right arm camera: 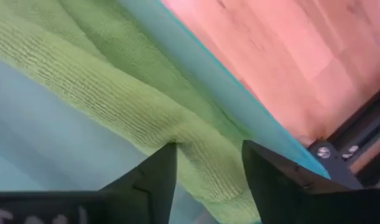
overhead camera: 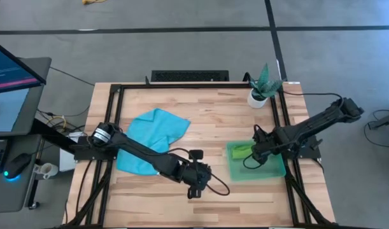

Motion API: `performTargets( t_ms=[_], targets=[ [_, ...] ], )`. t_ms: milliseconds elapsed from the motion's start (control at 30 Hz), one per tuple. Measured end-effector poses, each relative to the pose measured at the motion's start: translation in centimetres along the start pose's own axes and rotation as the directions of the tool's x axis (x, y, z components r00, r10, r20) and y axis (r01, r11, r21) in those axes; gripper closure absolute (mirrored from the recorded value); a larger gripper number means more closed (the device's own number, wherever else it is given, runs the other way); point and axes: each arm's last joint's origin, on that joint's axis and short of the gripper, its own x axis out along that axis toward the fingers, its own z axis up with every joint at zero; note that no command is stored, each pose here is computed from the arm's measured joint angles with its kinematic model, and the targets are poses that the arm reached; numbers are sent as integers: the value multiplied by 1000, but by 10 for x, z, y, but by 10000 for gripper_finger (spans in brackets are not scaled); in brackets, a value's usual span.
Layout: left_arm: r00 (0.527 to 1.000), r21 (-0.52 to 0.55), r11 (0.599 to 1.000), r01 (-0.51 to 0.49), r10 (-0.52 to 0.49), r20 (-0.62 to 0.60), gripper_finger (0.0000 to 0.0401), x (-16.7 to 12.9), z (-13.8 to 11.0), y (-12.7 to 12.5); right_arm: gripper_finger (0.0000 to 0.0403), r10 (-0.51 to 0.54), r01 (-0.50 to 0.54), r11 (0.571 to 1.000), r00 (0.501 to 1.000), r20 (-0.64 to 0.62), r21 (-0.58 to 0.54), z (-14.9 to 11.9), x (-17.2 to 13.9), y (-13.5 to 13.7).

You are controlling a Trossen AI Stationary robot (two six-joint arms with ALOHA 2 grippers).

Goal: Roll microfiber towels into tight, uniform cylinder then place into a basket
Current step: Put the green towel into the green bin

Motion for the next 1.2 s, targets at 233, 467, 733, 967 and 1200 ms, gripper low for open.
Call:
performTargets(
  t_ms=[233, 467, 733, 967, 1200],
  targets=[
    [1000, 9, 1000, -19, 19, -11, 311, -6, -3, -5, 201, -16, 17, 1000, 1000, 22, -23, 5, -23, -1],
    [995, 0, 997, -74, 73, -64, 311, -9, -11, -10, 219, 223, -219, 974, 972, 73, -51, 1, -36, 27],
    [990, 4, 995, -100, 100, -104, 311, -15, -20, -19, 242, 333, -329, 943, 936, 113, -50, -20, -40, 45],
    [989, 20, 996, -91, 93, -119, 311, -15, -29, -31, 254, 347, -336, 936, 931, 112, -108, -34, -42, 49],
    [986, -13, 997, -73, 70, -149, 311, -3, -45, -35, 226, 355, -321, 913, 929, 105, -252, -40, -43, 50]
  ],
)
